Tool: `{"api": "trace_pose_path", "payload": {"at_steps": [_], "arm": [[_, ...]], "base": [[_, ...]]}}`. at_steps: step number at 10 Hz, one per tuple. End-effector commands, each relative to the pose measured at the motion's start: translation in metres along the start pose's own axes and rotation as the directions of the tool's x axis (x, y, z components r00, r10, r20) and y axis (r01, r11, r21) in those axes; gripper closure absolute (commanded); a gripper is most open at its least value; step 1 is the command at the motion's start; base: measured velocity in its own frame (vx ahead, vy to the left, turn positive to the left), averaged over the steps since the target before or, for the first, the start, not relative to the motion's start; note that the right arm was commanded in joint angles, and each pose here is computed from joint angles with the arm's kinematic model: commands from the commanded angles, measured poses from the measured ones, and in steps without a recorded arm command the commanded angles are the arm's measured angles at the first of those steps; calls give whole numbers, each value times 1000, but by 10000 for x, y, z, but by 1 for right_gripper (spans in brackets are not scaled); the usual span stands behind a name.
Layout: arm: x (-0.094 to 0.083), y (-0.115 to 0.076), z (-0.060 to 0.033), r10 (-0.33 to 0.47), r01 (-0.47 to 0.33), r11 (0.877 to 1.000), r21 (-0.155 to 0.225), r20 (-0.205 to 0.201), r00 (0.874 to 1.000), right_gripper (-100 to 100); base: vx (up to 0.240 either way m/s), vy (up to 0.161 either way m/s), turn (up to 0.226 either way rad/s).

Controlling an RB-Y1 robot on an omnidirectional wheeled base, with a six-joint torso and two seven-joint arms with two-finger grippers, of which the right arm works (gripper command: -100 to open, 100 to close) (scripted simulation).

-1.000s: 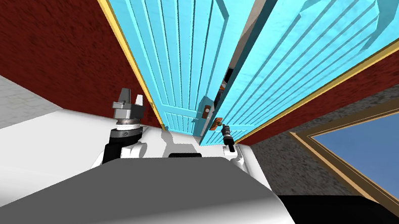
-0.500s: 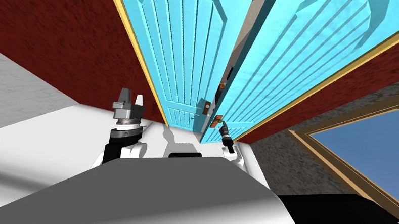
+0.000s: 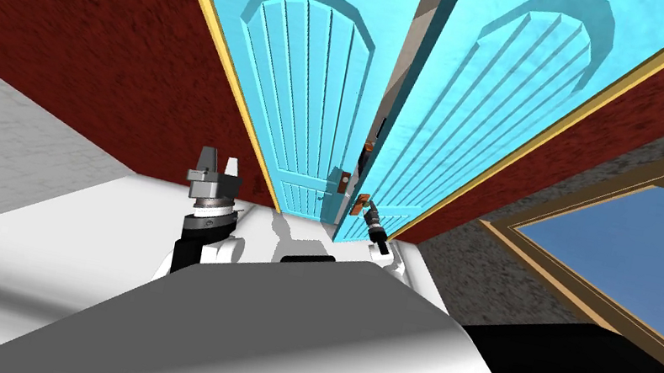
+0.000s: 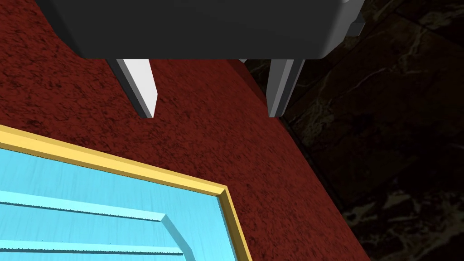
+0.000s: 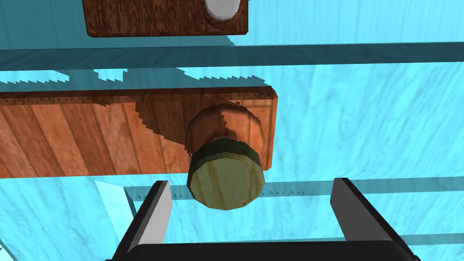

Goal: Pull the door open

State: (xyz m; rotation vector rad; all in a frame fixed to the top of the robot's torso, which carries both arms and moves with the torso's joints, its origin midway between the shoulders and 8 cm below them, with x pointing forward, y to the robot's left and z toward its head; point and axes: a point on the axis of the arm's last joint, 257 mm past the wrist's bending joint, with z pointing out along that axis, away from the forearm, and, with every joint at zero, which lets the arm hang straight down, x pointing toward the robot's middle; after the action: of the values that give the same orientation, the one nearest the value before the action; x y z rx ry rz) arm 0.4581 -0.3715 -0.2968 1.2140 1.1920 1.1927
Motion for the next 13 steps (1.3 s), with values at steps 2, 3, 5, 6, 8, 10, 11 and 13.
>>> {"api": "trace_pose_path", "payload": {"at_steps": [2, 3, 5, 6, 8, 10, 11, 13], "arm": [[0, 2, 16, 0, 0, 1000, -3, 2, 1000, -100], [0, 2, 16, 0, 0, 1000, -3, 2, 1000, 100], [0, 2, 16, 0, 0, 1000, -3, 2, 1000, 100], [0, 2, 16, 0, 0, 1000, -3, 2, 1000, 100], [0, 2, 16, 0, 0, 1000, -3, 2, 1000, 100], [-34, -5, -69, -4, 4, 1000, -2, -24, 1000, 100], [-41, -1, -107, -4, 4, 1000, -3, -38, 999, 100], [-51, 5, -194, -4, 4, 1000, -4, -71, 997, 100]], "base": [[150, -9, 17], [0, 0, 0], [-30, -1, 5], [-21, -2, -6], [-11, 1, -7], [-142, -107, 193], [-183, -124, 187], [-208, -114, 195]]}}
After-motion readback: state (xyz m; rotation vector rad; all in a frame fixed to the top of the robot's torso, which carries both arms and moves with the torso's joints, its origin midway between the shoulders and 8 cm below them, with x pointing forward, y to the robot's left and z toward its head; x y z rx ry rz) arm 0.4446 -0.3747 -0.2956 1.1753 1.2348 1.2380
